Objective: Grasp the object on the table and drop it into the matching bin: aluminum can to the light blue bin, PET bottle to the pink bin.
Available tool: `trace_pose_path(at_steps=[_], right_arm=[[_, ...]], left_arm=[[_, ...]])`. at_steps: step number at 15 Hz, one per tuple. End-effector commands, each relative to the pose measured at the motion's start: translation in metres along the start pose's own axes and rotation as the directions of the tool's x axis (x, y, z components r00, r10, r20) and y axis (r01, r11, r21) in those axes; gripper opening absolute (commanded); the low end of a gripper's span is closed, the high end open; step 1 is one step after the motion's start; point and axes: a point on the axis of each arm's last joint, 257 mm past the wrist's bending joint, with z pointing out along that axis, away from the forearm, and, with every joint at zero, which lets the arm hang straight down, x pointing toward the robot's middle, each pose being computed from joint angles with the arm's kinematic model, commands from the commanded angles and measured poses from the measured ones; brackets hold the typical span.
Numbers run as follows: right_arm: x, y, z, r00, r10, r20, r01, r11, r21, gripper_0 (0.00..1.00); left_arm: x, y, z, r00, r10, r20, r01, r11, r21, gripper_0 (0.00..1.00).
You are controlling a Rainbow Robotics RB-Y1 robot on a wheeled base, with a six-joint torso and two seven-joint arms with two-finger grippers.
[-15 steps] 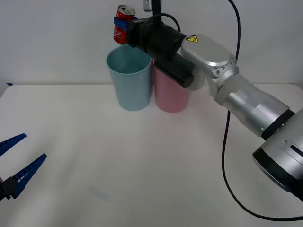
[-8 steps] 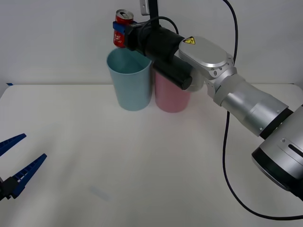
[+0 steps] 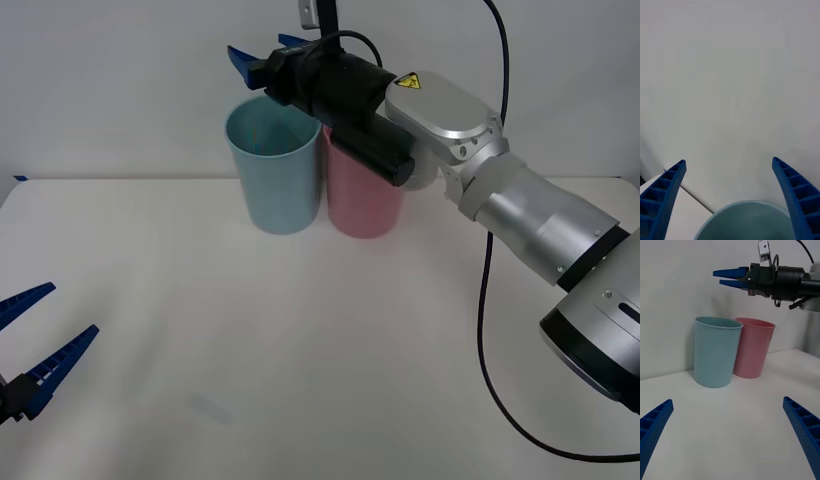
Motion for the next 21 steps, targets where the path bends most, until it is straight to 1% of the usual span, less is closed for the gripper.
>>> trace_pose_path(at_steps=[1, 2, 4, 6, 8, 11, 12, 15, 16, 18, 21], right_arm=[[0.002, -0.001, -0.004, 1.0, 0.002, -0.008, -0.002, 0.9999, -0.017, 1.0], [0.0, -0.004, -0.01, 1.0, 0.001, -0.003, -0.001, 0.9998, -0.022, 1.0], [0.002, -0.004, -0.029, 1.0, -0.002, 0.01, 0.003, 0.999, -0.045, 1.0], [0.007, -0.005, -0.058, 1.0, -0.016, 0.018, 0.017, 0.9975, -0.068, 1.0], [0.019, -0.006, -0.097, 1.0, -0.03, 0.008, 0.031, 0.9951, -0.094, 1.0], [0.037, -0.009, -0.153, 0.998, -0.051, -0.026, 0.048, 0.9929, -0.109, 1.0], [0.048, -0.013, -0.177, 0.997, -0.056, -0.045, 0.051, 0.9933, -0.104, 1.0], [0.067, -0.03, -0.226, 0.996, -0.048, -0.071, 0.043, 0.9962, -0.075, 1.0], [0.076, -0.039, -0.245, 0.995, -0.06, -0.082, 0.054, 0.9956, -0.076, 1.0], [0.09, -0.052, -0.275, 0.99, -0.112, -0.091, 0.106, 0.992, -0.069, 1.0], [0.107, -0.063, -0.313, 0.985, -0.15, -0.089, 0.145, 0.9878, -0.057, 1.0]], left_arm=[[0.0, 0.0, 0.0, 1.0, 0.0, 0.0, 0.0, 1.0, 0.0, 1.0], [0.0, 0.0, 0.0, 1.0, 0.0, 0.0, 0.0, 1.0, 0.0, 1.0], [0.0, 0.0, 0.0, 1.0, 0.0, 0.0, 0.0, 1.0, 0.0, 1.0], [0.0, 0.0, 0.0, 1.0, 0.0, 0.0, 0.0, 1.0, 0.0, 1.0], [0.0, 0.0, 0.0, 1.0, 0.0, 0.0, 0.0, 1.0, 0.0, 1.0], [0.0, 0.0, 0.0, 1.0, 0.0, 0.0, 0.0, 1.0, 0.0, 1.0], [0.0, 0.0, 0.0, 1.0, 0.0, 0.0, 0.0, 1.0, 0.0, 1.0], [0.0, 0.0, 0.0, 1.0, 0.0, 0.0, 0.0, 1.0, 0.0, 1.0], [0.0, 0.0, 0.0, 1.0, 0.0, 0.0, 0.0, 1.0, 0.0, 1.0], [0.0, 0.0, 0.0, 1.0, 0.0, 0.0, 0.0, 1.0, 0.0, 1.0], [0.0, 0.0, 0.0, 1.0, 0.0, 0.0, 0.0, 1.0, 0.0, 1.0]])
